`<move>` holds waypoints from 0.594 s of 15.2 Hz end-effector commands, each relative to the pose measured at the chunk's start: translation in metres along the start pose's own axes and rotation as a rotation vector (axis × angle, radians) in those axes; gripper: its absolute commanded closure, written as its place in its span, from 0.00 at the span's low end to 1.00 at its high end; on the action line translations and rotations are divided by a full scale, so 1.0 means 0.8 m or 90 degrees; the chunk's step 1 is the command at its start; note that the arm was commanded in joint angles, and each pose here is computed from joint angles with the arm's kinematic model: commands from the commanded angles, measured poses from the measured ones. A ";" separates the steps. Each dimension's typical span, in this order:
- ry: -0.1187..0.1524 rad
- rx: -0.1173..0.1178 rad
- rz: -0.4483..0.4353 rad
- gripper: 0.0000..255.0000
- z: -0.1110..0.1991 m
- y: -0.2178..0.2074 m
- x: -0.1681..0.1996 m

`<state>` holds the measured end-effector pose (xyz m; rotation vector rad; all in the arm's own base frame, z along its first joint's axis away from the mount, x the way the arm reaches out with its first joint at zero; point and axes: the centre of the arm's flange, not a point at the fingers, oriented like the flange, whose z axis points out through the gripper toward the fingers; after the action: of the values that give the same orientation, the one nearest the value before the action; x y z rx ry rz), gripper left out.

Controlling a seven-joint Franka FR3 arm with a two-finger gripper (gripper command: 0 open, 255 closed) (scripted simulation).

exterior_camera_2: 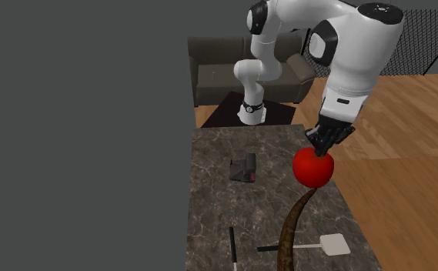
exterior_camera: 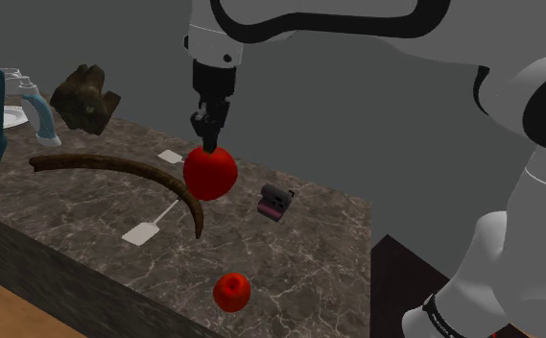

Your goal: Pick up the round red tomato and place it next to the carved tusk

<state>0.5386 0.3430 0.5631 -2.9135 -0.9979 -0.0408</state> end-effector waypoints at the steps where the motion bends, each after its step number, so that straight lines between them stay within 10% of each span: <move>1: 0.000 0.000 0.001 1.00 0.003 -0.028 0.010; 9: 0.000 0.000 0.001 1.00 0.024 -0.141 0.076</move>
<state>0.5187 0.4561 0.5548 -2.9134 -0.9985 -0.0404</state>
